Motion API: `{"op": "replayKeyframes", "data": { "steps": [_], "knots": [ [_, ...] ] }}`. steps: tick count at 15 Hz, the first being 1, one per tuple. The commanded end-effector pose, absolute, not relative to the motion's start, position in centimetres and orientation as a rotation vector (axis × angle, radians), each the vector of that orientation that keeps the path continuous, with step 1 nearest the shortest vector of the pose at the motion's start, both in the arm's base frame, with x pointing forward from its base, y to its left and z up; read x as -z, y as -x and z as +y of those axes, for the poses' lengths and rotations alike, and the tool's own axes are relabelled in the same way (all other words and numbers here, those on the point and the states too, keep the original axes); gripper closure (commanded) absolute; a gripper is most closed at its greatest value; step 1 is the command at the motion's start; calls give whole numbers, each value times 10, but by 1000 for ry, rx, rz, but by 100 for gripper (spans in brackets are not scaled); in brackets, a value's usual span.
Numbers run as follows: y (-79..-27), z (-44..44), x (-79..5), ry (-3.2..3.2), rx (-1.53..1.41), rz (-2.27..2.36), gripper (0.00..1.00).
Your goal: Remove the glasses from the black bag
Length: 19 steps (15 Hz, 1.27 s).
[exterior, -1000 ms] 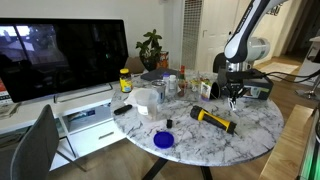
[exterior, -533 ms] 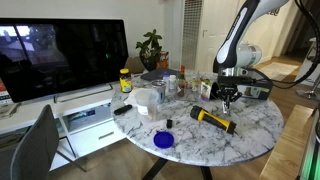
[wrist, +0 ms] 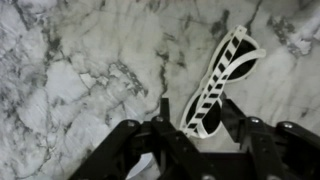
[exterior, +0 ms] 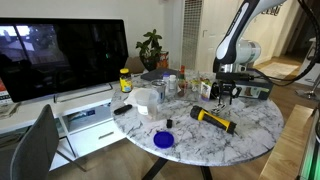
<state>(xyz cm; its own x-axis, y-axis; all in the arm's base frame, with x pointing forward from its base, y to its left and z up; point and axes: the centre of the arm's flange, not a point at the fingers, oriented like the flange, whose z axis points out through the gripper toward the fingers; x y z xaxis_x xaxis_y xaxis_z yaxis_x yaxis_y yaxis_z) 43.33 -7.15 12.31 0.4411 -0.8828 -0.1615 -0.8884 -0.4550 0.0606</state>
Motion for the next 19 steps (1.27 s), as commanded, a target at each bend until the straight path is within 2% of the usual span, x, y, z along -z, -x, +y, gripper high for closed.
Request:
{"op": "replayKeyframes", "data": {
  "steps": [1,2,3,10,15,16,19],
  "knots": [
    [-404,-73,-176,2714,-284,1465,12],
    [-399,-71,-186,2742,-293,1415,4],
    [-392,-68,-200,2773,-290,1361,1],
    [-371,-48,-292,3061,-71,861,0],
    [-357,-54,-339,3163,-28,436,0],
    [-380,-46,-319,3142,-43,583,0],
    [-372,-49,-335,3156,-8,476,0]
  ]
}}
